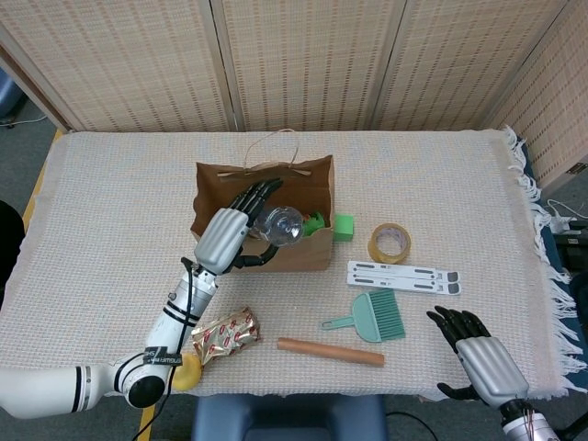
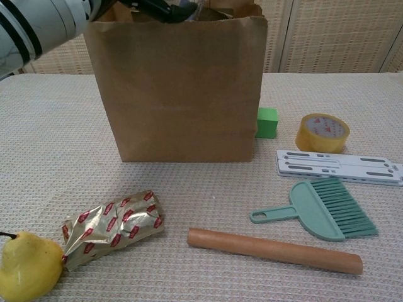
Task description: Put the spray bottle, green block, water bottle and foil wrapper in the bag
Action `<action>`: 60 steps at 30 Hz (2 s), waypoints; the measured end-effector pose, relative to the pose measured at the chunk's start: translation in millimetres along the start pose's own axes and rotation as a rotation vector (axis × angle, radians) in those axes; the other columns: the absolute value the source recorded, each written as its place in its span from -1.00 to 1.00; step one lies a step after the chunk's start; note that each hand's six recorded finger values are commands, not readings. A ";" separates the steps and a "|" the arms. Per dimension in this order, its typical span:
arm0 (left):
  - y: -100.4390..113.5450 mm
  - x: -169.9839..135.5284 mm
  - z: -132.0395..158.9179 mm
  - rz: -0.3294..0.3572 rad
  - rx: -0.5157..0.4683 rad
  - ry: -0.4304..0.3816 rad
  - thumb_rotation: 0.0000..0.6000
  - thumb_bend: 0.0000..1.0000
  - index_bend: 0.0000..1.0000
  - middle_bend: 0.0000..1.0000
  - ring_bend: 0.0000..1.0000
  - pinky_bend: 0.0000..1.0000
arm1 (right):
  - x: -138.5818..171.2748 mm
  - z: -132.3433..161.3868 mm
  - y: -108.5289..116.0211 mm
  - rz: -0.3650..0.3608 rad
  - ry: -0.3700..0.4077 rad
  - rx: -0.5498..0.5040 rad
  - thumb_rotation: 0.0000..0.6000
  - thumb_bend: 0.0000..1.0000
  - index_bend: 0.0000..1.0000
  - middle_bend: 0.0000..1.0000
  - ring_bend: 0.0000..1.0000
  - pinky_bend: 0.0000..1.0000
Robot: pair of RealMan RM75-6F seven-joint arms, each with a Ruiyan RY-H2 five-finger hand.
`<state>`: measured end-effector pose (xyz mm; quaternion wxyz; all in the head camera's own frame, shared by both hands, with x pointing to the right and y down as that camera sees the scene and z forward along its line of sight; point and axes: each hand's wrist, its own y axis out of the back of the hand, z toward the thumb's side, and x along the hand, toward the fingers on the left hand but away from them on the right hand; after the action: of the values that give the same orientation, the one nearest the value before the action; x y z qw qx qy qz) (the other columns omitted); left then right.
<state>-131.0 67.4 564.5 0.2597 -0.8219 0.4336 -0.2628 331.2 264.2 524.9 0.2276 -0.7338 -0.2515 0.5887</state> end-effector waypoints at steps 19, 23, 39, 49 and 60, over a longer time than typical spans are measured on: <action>8.8 3.0 -24.7 -0.020 0.100 0.180 1.00 -0.20 -1.00 -1.00 -1.00 -0.77 | 0.8 1.7 -2.1 0.000 0.003 0.009 1.00 -0.88 -1.00 -1.00 -1.00 -1.00; 13.6 7.1 -17.3 -0.006 0.080 0.166 1.00 -0.27 -1.00 -1.00 -1.00 -0.79 | 0.2 0.9 -1.7 -0.001 0.000 0.009 1.00 -0.88 -1.00 -1.00 -1.00 -1.00; 44.3 6.3 -2.1 0.058 0.102 0.112 1.00 -0.05 -0.97 -1.00 -1.00 -0.71 | 1.6 0.5 0.6 -0.002 -0.001 0.001 1.00 -0.88 -1.00 -1.00 -1.00 -1.00; 119.4 -36.9 -68.8 0.191 0.206 0.187 1.00 -0.01 -0.73 -0.94 -0.98 -0.55 | 3.0 1.6 0.7 -0.003 0.002 -0.001 1.00 -0.88 -1.00 -1.00 -1.00 -1.00; 140.1 -101.2 -120.5 0.078 0.432 0.128 1.00 -0.12 -0.75 -0.91 -0.94 -0.51 | 4.6 3.6 -0.7 -0.006 0.007 0.004 1.00 -0.88 -1.00 -1.00 -1.00 -1.00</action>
<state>-340.1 60.9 539.4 0.4113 -0.7116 0.4142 -0.3910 328.4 267.7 521.2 0.2317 -0.7345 -0.2515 0.5861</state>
